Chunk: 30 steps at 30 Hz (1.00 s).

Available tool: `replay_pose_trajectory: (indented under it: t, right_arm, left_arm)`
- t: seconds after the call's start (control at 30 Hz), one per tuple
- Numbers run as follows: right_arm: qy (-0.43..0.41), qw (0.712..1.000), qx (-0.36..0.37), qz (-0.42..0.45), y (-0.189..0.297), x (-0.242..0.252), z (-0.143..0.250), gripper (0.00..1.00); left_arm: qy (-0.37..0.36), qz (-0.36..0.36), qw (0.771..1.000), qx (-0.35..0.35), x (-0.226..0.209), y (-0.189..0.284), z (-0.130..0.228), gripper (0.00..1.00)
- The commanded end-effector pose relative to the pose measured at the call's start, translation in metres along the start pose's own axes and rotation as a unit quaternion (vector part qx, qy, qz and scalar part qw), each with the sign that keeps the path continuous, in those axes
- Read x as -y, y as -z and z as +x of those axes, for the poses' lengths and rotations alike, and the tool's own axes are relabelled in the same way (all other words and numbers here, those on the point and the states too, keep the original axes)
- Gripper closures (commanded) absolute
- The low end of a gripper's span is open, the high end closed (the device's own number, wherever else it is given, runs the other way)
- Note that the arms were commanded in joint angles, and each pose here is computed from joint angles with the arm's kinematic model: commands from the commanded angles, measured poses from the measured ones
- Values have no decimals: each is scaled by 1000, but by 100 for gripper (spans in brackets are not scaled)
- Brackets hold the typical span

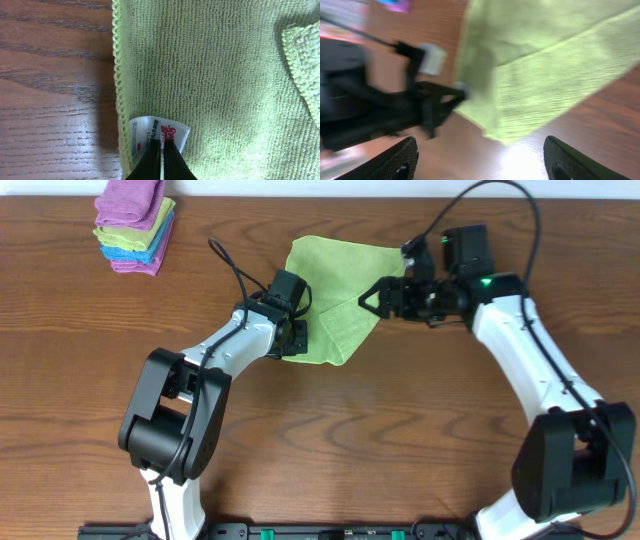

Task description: Fold the cloth

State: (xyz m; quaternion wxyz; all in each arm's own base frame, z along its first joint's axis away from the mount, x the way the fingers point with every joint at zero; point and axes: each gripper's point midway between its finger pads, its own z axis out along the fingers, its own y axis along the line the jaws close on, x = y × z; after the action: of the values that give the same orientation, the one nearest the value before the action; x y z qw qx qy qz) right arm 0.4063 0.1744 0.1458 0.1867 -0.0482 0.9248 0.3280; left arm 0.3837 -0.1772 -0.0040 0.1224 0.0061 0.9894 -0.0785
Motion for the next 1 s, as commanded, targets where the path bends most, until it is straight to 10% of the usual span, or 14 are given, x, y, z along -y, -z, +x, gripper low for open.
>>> replay_pose_trajectory:
  t: [0.0,0.27,0.97]
  right_arm:
    - [43,992,27,118,-3,24,-10,19]
    - [52,984,37,169,-2,34,-12,20]
    - [225,940,-18,258,-96,-2,29,21]
  left_arm:
    - [21,-16,997,-75,-20,-28,42,94]
    - [81,122,987,-68,-9,-2,15,94]
    - [92,112,953,266,-67,266,-46,94]
